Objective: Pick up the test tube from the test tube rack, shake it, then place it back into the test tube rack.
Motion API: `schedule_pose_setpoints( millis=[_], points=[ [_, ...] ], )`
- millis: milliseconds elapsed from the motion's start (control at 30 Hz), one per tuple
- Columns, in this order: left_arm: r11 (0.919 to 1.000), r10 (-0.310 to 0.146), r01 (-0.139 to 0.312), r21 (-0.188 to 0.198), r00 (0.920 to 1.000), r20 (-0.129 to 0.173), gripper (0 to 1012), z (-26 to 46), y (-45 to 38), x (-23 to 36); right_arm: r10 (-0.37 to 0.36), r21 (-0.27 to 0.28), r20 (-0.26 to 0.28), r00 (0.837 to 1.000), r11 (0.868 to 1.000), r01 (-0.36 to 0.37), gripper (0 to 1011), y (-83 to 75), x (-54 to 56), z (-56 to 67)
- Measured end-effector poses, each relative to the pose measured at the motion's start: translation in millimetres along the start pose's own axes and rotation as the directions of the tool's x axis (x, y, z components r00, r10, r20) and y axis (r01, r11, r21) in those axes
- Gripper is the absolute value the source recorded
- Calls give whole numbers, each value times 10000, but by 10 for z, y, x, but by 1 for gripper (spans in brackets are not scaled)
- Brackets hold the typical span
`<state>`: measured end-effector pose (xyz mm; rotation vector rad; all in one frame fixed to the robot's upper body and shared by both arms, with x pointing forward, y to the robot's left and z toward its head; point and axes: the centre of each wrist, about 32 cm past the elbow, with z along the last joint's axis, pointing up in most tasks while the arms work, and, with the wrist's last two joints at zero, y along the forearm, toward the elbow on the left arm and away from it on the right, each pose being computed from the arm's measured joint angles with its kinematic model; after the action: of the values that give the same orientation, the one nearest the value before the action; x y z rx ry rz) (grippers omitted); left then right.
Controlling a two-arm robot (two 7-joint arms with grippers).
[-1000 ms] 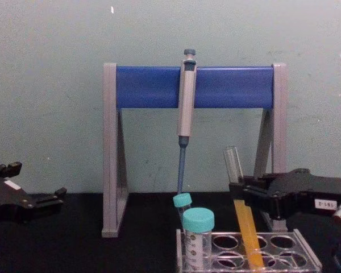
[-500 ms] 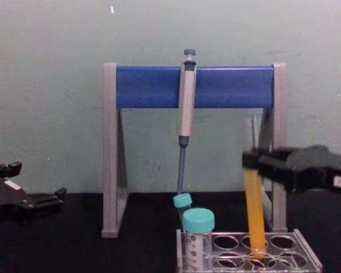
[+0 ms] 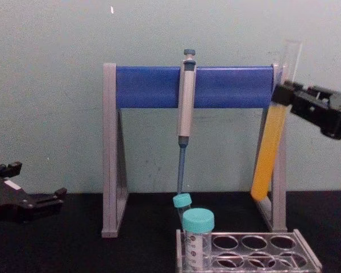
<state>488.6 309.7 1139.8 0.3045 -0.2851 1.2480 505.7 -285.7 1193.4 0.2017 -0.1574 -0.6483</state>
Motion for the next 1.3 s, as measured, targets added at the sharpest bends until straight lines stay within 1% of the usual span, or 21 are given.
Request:
schedule_pose_setpoints(
  millis=[100, 233, 467, 567, 700, 733, 800, 900, 1000, 1033, 1100, 1133, 1233, 1300],
  points=[
    [10000, 0, 0, 0, 10000, 0, 1001, 0, 0, 0, -6, 290, 117, 9999, 9996, 2, 220, -25, 4, -20],
    [10000, -1, 1, 0, 10000, 0, 1001, 0, 0, 0, 2, 473, 232, 9997, 9989, -13, 220, -48, 5, -45],
    [10000, 0, 0, 0, 10000, -1, 1001, 0, 0, 0, 146, 593, 300, 9994, 9981, -164, 220, -56, 7, -61],
    [10000, 0, 0, 0, 10000, 0, 1001, 0, 0, 0, 365, 682, 276, 9990, 9969, -383, 220, -58, 13, -63],
    [10000, -1, 1, 0, 10000, -1, 1001, 0, 0, 0, 963, 834, 155, 9952, 9918, -973, 220, -69, 35, -51],
    [10000, 0, 0, 0, 10000, 0, 1001, 0, 0, 0, 963, 834, 155, 9952, 9918, -973, 220, -69, 35, -51],
    [10000, -1, 1, 0, 10000, 0, 1001, 0, 0, 0, 1519, 894, 51, 9884, 9844, -1517, 220, -89, 62, -32],
    [10000, -1, 1, 1, 10000, 0, 1001, 0, 0, 0, 1931, 831, -28, 9812, 9778, -1922, 220, -114, 88, -10],
    [10000, 0, 0, 0, 10000, 0, 1001, 0, 0, 0, 2448, 646, -151, 9695, 9678, -2434, 220, -171, 129, 23],
    [10000, 0, 0, 0, 10000, -1, 1001, 0, 0, 0, 2448, 646, -151, 9695, 9678, -2434, 220, -171, 129, 23],
    [10000, -1, 1, 0, 10000, 0, 1001, 0, 0, 0, 2621, 450, -176, 9649, 9642, -2612, 220, -237, 168, 54],
    [10000, -1, 1, 0, 10000, 0, 1001, 0, 0, 0, 2621, 450, -176, 9649, 9642, -2612, 220, -237, 168, 54],
    [10000, 0, 0, 0, 10000, 0, 1001, 0, 0, 0, 2632, 231, -146, 9646, 9646, -2629, 220, -317, 207, 76],
    [10000, -1, 1, 0, 10000, 0, 1002, 0, 0, 0, 2498, 104, -74, 9683, 9683, -2497, 220, -370, 236, 95]
  ],
)
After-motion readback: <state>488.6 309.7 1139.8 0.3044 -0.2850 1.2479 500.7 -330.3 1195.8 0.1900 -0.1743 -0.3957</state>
